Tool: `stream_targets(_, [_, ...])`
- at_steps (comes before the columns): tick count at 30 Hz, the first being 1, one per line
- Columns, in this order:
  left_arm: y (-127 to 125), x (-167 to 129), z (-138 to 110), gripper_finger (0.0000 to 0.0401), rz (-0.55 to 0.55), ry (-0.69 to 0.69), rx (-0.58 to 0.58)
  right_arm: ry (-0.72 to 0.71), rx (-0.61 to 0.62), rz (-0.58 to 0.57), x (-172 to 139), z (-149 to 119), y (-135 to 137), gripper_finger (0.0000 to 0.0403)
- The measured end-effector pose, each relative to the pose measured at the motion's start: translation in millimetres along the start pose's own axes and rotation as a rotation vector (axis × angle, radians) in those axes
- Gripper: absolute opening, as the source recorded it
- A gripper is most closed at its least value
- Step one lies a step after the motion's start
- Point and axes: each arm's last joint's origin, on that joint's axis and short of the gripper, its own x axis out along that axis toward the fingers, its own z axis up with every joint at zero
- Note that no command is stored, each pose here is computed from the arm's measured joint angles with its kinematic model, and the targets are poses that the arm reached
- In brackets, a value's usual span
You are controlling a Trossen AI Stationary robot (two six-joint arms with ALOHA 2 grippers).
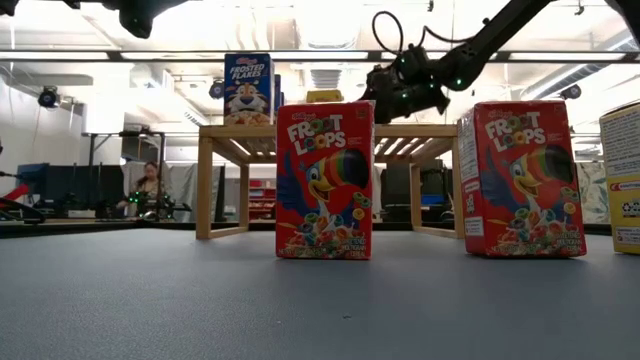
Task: Stack cereal on shelf
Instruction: Put the top yellow cereal box on the shelf, then put the bottom yellow cereal box on the shelf aligned with the other yellow cereal box
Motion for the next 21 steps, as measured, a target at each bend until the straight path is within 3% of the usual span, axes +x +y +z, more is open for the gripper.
stream_targets(11, [0.0,0.0,-0.7,0.0226,0.001,0.007,0.003,0.101,-0.024,-0.033,-19.8,11.1,17.0,0.0256])
stream_targets(21, [0.0,0.0,-0.7,0.0226,0.003,0.007,-0.003,0.101,-0.028,-0.042,-22.3,14.1,19.0,0.025])
